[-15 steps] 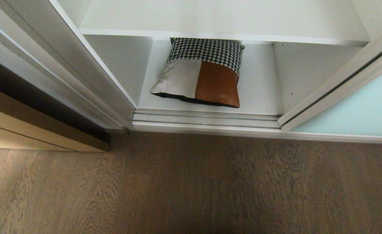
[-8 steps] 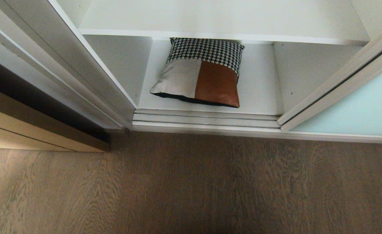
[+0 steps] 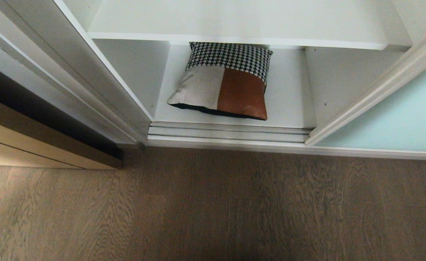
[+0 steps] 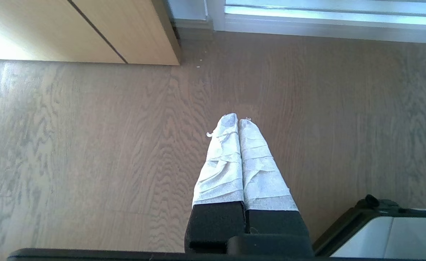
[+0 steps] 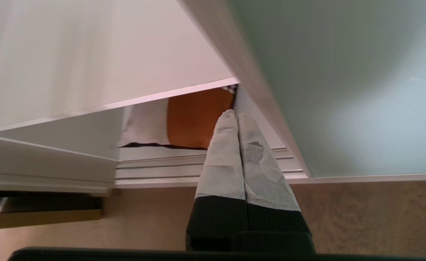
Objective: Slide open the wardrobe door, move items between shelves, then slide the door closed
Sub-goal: Close the door
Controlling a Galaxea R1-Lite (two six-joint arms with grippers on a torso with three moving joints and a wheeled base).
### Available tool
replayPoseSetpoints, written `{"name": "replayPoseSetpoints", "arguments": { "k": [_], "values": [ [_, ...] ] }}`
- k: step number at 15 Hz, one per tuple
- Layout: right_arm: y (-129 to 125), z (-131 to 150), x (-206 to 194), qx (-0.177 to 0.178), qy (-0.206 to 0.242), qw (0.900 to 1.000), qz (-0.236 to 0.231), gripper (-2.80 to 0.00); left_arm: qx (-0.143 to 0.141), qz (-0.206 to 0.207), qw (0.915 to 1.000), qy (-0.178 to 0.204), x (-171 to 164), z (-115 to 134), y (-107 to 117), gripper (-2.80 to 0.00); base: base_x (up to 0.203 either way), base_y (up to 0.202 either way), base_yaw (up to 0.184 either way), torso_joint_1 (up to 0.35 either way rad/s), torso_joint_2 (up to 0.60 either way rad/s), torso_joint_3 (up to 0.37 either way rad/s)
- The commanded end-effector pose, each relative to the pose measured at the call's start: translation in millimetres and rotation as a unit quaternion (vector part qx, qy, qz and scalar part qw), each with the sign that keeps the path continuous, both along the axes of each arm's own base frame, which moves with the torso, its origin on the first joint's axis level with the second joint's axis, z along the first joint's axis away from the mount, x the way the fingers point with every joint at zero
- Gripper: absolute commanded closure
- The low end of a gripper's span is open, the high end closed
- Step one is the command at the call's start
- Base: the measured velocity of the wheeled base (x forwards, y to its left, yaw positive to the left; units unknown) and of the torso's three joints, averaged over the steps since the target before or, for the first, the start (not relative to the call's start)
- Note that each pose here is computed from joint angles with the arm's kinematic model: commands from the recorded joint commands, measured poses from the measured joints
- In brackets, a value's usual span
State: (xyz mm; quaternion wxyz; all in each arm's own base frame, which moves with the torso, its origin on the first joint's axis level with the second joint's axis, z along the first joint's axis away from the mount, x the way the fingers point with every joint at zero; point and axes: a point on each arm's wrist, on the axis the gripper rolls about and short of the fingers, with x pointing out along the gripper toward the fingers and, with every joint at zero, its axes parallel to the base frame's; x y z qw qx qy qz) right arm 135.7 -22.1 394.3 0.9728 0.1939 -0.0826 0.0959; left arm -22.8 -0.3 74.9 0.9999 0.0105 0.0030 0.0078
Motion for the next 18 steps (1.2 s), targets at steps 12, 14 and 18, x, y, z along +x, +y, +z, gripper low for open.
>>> {"name": "replayPoseSetpoints", "arguments": {
  "k": [12,14,18],
  "values": [
    [26.9,11.8,-62.7,0.15,0.023,0.984,0.098,0.0,0.0,0.0,1.0,0.002,0.2,-0.4,0.0,0.0,0.0,0.0,0.0,0.0,0.0,0.0],
    [25.0,21.8,-56.9,0.186,0.026,0.978,0.088,0.0,0.0,0.0,1.0,0.002,0.2,-0.4,0.0,0.0,0.0,0.0,0.0,0.0,0.0,0.0],
    [9.5,30.8,-25.8,0.232,0.036,0.971,0.036,0.0,0.0,0.0,1.0,0.002,0.2,-0.4,0.0,0.0,0.0,0.0,0.0,0.0,0.0,0.0]
  ]
}}
